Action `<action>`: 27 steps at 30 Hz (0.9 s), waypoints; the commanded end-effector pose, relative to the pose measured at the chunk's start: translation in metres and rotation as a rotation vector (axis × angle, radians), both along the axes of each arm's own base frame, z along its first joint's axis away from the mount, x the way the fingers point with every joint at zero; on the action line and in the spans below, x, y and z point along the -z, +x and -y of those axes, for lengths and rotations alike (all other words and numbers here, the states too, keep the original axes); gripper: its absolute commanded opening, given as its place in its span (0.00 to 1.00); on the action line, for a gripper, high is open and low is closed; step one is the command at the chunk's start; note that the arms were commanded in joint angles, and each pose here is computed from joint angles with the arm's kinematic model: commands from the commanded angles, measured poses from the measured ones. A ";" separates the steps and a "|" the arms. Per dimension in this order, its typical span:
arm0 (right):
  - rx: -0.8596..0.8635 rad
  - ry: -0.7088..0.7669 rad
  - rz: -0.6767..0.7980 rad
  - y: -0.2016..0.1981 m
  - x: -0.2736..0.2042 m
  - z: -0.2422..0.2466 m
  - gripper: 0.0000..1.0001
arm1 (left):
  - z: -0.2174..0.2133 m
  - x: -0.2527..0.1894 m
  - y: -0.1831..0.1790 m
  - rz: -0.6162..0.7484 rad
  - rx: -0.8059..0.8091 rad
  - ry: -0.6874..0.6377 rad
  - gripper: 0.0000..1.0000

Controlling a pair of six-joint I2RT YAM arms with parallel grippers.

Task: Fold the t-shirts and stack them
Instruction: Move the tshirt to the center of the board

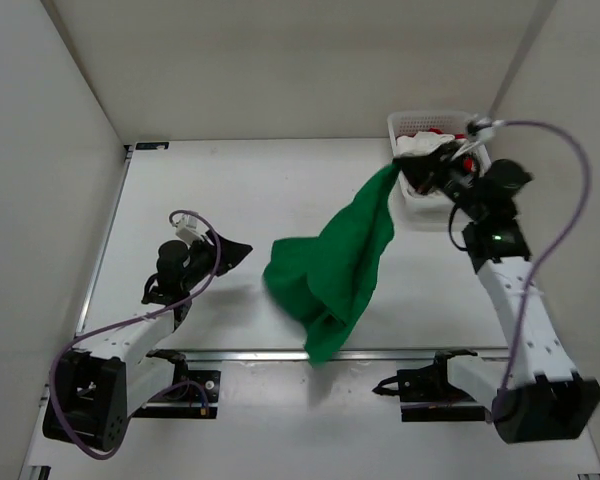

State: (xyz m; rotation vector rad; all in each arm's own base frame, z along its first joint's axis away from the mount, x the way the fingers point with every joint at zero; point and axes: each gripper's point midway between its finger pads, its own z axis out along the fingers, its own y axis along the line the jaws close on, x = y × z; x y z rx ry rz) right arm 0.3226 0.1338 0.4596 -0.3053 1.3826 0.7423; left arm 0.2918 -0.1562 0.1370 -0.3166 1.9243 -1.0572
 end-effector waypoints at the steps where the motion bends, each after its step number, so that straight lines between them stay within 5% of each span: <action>1: 0.027 0.172 -0.360 0.034 0.149 0.015 0.00 | 0.004 0.013 -0.008 -0.037 0.019 0.049 0.53; 6: 0.187 0.240 -0.550 0.036 0.227 0.059 0.00 | 0.005 0.037 -0.010 -0.094 -0.011 0.173 0.55; 12: 0.290 0.200 -0.545 0.056 0.209 0.069 0.01 | 0.000 0.051 -0.008 -0.132 -0.053 0.254 0.61; 15: 0.349 0.148 -0.602 0.064 0.214 0.064 0.31 | -0.006 0.060 -0.007 -0.153 -0.078 0.357 0.65; 20: 0.542 0.026 -0.750 0.041 0.253 0.065 0.54 | 0.008 0.072 -0.003 -0.174 -0.042 0.516 0.71; 27: 0.460 0.017 -0.956 -0.037 0.346 0.032 0.36 | 0.023 0.100 0.009 -0.235 0.016 0.652 0.76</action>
